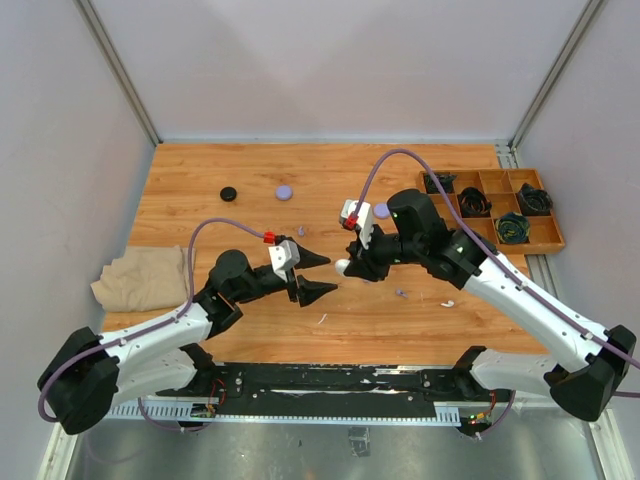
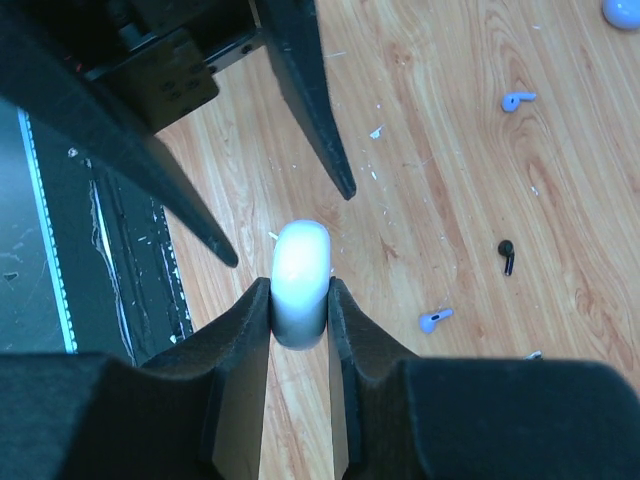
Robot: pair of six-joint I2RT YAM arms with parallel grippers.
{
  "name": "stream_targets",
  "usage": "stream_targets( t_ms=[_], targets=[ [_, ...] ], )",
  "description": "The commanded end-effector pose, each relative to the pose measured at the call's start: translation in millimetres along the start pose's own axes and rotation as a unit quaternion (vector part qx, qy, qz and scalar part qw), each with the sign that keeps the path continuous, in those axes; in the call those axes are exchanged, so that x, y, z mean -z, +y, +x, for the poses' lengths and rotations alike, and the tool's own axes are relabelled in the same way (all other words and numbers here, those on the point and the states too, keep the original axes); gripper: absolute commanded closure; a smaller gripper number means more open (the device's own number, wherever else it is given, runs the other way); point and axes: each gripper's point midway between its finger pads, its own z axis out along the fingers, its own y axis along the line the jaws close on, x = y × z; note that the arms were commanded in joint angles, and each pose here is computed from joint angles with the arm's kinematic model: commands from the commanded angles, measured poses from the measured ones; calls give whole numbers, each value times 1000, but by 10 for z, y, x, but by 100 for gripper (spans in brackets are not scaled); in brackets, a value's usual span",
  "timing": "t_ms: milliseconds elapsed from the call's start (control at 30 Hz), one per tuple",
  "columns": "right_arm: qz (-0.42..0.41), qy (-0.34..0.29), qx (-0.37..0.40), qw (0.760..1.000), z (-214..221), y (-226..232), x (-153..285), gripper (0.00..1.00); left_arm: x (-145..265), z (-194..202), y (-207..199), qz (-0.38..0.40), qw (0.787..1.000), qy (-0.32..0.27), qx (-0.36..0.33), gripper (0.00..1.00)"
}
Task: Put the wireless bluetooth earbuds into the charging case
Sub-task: Pick up the charging case at the center of the board.
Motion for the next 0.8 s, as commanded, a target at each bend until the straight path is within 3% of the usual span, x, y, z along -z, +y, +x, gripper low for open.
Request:
stream_targets(
  t_ms=[0, 767],
  targets=[
    [-34, -25, 57, 997, -101, 126, 77, 98, 1, -205, -193, 87, 995, -18, 34, 35],
    [-96, -53, 106, 988, -191, 338, 89, 98, -18, -377, -383, 150, 987, -28, 54, 60]
  ],
)
